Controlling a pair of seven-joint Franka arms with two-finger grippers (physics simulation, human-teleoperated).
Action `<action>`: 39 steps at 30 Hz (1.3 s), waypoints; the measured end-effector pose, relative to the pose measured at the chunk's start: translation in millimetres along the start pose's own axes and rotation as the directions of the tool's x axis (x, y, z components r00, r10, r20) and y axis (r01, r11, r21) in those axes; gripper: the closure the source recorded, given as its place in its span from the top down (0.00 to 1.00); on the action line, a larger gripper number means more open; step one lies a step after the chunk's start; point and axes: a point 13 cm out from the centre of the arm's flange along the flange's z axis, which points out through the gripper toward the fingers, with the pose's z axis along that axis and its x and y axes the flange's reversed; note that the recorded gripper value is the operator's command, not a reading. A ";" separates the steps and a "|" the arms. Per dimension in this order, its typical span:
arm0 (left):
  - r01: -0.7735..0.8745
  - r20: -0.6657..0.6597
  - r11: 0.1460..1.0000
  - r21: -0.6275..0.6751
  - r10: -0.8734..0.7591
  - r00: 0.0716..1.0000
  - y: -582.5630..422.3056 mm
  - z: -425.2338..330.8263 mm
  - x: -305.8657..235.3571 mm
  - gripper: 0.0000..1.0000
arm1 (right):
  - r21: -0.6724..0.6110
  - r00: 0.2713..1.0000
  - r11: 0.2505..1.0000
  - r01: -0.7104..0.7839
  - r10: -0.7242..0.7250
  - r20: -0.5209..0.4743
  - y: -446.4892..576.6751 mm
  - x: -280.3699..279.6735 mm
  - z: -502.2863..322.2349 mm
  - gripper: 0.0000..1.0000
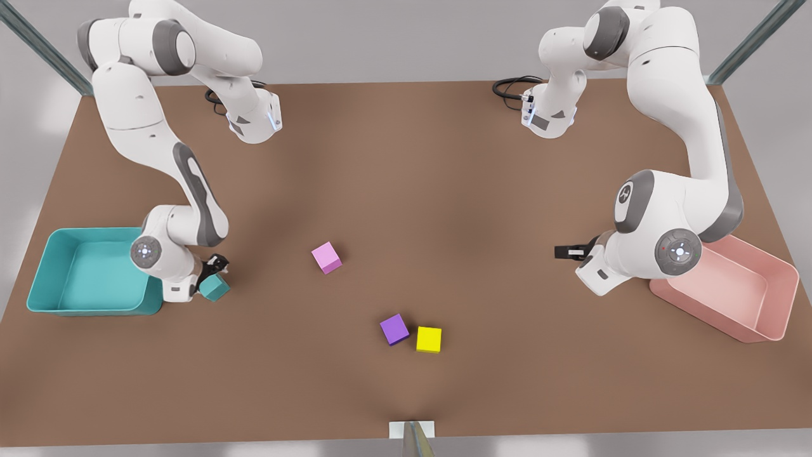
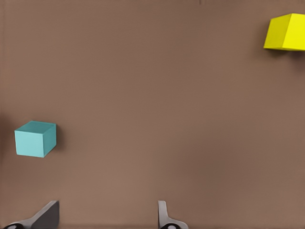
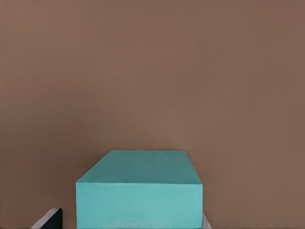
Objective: Stack the two blue cubes on top of each other
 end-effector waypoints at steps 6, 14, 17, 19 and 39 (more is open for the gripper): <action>0.013 0.033 1.000 0.007 -0.013 0.999 2.7 -16.2 -1.1 1.00 | -0.016 1.000 1.000 -0.003 0.004 0.016 1.5 -3.5 -1.5 0.28; 0.017 0.049 1.000 0.008 -0.018 0.999 19.3 -33.9 6.2 1.00 | 0.145 0.924 0.948 0.282 -0.309 0.223 84.9 -202.3 -274.5 0.21; 0.022 0.054 1.000 0.010 -0.023 0.998 21.1 -29.1 -0.9 1.00 | 0.197 0.748 0.797 0.572 -0.605 0.272 323.7 -315.8 -378.8 0.21; 0.025 0.058 1.000 0.012 -0.025 0.998 21.5 -28.4 -2.8 1.00 | 0.179 0.633 0.686 0.705 -0.723 0.277 474.1 -344.6 -385.1 0.21; 0.032 0.066 0.999 0.015 -0.033 0.997 21.2 -28.7 -4.7 1.00 | 0.151 0.785 0.774 0.615 -0.619 -0.021 564.6 -384.5 -15.9 0.55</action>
